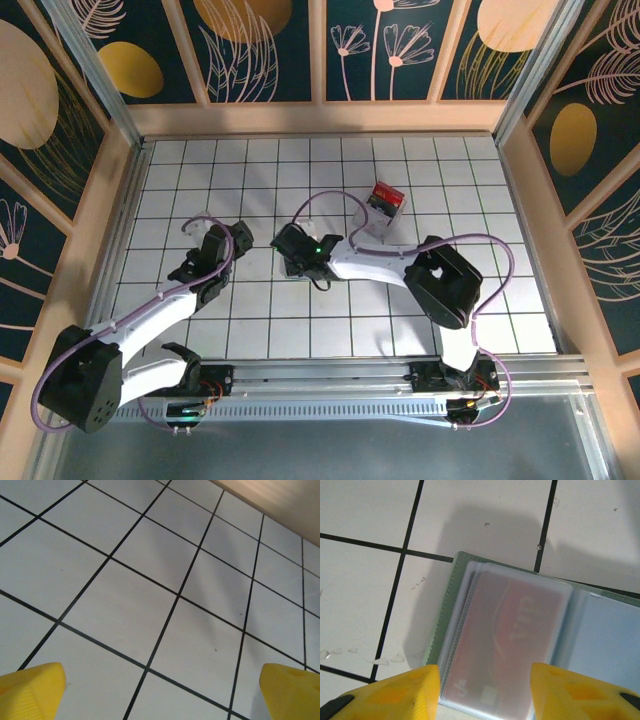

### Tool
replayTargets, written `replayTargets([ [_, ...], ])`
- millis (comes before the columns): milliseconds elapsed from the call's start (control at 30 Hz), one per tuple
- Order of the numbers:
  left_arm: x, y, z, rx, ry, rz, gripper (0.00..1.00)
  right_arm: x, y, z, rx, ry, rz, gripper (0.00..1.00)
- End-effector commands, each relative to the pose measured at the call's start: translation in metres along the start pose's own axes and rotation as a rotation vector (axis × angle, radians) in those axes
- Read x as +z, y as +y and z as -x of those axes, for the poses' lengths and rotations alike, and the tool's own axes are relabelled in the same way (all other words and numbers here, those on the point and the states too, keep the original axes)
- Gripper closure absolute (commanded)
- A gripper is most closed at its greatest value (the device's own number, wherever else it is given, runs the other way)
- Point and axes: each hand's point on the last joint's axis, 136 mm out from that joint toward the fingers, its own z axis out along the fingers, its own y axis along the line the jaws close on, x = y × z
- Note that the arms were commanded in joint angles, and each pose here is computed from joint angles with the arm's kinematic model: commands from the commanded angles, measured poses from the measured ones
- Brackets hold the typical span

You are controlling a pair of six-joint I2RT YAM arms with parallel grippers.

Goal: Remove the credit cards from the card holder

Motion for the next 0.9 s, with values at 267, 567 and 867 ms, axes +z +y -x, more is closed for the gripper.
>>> replayTargets([
  [267, 0.005, 0.001, -0.003, -0.025, 0.007, 0.005, 0.01, 0.025, -0.010, -0.014, -0.036, 0.057, -0.093, 0.46],
  [567, 0.007, -0.004, -0.004, -0.025, 0.020, -0.006, 0.01, 0.030, -0.018, -0.035, -0.044, 0.109, -0.097, 0.57],
  [867, 0.007, -0.009, -0.003, -0.011, 0.028, -0.024, 0.01, 0.018, -0.012, -0.032, -0.029, 0.096, -0.031, 0.82],
])
